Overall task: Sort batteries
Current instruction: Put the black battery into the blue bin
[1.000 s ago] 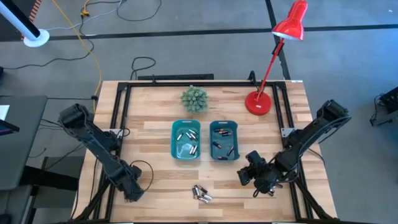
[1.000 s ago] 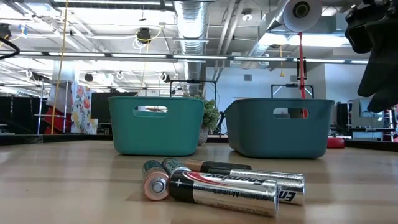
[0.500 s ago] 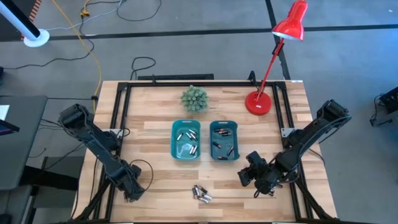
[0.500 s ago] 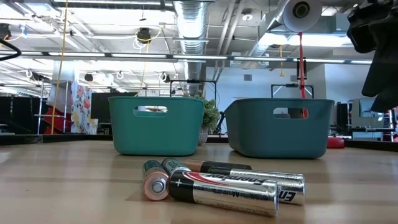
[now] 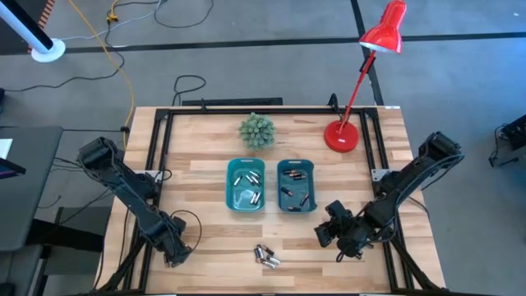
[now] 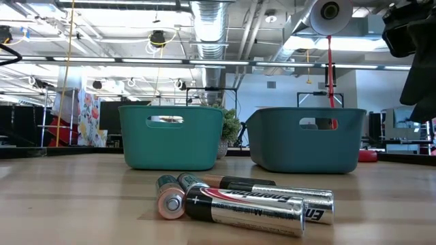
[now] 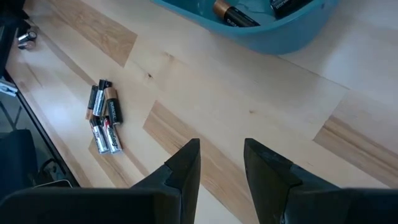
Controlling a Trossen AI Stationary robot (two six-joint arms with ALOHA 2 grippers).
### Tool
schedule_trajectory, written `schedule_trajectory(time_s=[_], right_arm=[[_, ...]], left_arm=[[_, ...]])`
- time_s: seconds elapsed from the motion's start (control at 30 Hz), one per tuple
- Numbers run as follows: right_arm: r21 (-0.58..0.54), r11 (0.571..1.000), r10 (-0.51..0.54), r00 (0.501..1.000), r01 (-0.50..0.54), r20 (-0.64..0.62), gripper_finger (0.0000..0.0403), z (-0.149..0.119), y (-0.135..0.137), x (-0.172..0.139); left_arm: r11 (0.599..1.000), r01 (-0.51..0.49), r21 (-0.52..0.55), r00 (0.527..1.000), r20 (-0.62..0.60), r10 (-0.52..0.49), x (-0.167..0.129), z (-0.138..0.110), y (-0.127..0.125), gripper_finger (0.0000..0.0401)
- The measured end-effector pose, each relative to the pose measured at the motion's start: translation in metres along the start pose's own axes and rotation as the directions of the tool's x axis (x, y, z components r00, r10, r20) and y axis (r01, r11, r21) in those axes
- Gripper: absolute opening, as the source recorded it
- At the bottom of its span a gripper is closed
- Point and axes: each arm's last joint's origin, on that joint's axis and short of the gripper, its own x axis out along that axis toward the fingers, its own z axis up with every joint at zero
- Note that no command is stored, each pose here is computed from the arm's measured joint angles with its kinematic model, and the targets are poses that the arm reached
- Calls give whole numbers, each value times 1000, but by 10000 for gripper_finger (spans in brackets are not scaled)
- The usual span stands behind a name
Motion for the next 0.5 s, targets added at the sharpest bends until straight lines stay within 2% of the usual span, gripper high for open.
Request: schedule_trajectory(time_s=[0.23,0.5], right_arm=[[-33,999,0,1000,0,0,140,0,0,0],[-124,992,-2,1000,1,-9,140,0,0,0]], left_arm=[[993,-20,-114,999,28,23,-8,-2,2,116],[971,25,-237,999,-30,-33,-10,-10,-2,116]])
